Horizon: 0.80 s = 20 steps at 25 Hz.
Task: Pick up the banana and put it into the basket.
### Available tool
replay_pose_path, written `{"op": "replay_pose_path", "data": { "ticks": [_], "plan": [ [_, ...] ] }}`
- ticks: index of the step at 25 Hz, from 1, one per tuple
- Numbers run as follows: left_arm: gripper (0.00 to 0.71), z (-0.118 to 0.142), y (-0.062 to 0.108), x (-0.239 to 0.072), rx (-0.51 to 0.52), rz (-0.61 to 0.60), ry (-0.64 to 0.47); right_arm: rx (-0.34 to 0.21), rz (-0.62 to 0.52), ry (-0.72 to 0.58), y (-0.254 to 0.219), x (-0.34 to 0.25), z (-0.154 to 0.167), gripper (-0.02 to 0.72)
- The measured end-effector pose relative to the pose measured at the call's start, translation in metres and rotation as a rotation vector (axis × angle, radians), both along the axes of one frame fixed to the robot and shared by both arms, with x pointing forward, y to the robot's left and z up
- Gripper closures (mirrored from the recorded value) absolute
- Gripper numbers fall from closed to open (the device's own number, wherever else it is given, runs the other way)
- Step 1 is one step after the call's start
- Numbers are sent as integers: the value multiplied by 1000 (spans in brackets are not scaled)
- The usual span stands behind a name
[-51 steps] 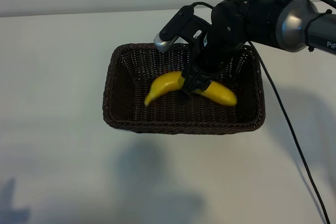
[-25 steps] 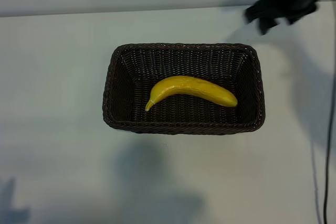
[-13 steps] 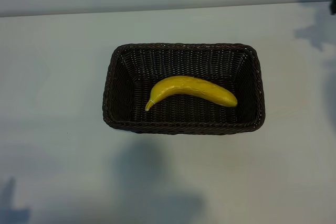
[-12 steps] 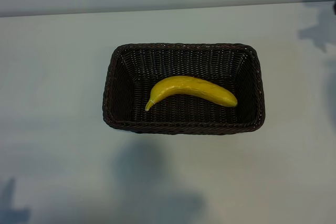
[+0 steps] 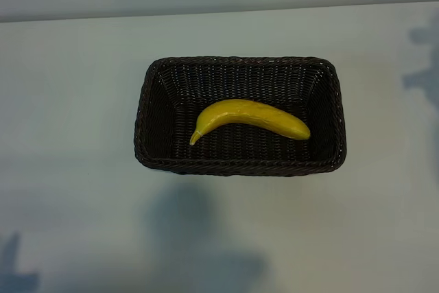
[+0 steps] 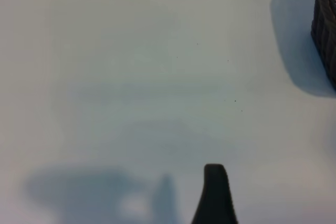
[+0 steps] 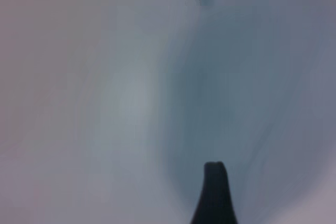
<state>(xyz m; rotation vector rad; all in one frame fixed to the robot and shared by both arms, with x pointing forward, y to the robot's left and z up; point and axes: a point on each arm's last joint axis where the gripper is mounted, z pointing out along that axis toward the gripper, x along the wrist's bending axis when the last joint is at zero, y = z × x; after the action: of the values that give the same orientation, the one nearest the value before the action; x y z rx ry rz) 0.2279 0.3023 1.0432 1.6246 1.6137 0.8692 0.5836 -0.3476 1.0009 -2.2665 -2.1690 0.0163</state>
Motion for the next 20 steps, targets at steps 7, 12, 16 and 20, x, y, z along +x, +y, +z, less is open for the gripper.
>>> {"op": "replay_pose_path", "data": {
  "ticks": [7, 12, 16, 20],
  "plan": [
    [131, 0, 0, 0, 0, 0, 0, 6, 4, 4, 13, -85, 17, 140],
    [131, 0, 0, 0, -2, 1, 0, -6, 2, -125, 21, -142, 29, 140],
    [131, 0, 0, 0, -2, 1, 0, -23, -3, -247, 26, -179, 35, 140],
    [131, 0, 0, 0, -2, 1, 0, -34, -17, -348, 31, -212, 39, 140]
  ]
}}
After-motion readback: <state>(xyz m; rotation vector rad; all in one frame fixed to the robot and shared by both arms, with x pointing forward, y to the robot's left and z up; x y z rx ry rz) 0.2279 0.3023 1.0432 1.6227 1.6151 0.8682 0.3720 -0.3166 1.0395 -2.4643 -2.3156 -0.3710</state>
